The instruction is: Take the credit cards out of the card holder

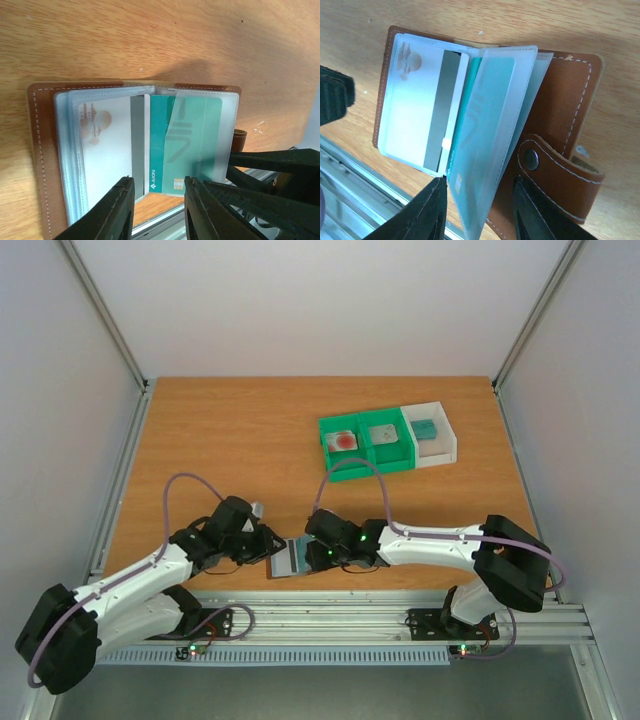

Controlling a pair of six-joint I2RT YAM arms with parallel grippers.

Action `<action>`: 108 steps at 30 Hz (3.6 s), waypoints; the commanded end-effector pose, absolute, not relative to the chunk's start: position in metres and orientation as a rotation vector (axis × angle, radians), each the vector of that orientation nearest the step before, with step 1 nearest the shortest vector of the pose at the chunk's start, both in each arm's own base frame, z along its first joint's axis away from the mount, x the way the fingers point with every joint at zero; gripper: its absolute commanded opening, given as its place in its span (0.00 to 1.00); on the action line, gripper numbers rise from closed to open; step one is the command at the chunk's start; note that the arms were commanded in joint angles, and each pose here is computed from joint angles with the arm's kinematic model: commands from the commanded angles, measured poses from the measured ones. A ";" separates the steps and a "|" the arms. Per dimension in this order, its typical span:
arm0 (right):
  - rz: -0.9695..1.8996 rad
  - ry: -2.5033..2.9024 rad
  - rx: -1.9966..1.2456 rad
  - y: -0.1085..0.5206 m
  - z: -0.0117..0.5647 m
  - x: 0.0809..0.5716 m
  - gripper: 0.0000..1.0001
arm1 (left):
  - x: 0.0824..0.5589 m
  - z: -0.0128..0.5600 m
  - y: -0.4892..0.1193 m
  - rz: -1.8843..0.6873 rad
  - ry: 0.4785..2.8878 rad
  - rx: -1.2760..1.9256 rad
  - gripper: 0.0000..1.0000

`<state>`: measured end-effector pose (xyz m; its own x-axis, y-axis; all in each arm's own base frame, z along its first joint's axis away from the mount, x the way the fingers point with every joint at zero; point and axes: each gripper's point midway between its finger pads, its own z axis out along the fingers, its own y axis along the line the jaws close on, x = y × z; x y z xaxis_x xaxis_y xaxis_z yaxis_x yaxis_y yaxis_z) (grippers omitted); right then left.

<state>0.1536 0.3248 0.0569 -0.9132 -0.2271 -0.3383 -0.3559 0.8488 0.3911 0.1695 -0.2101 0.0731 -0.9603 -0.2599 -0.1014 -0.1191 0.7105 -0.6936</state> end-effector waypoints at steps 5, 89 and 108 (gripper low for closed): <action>0.590 2.726 -0.381 0.308 0.055 0.160 0.32 | 0.174 0.092 -0.224 -1.222 2.629 -0.247 0.32; 0.486 2.858 -0.349 0.295 0.003 0.173 0.12 | 0.192 0.033 -0.245 -1.292 2.646 -0.334 0.01; 0.496 2.873 -0.323 0.289 -0.001 0.174 0.12 | 0.184 0.041 -0.223 -1.161 2.666 -0.354 0.01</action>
<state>0.1838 0.3081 0.0223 -0.9383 -0.1702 -0.3011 -0.2771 0.8907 0.3603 0.1853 -0.2302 0.0423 -0.9498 -0.3061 -0.0642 -0.1504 0.6269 -0.7644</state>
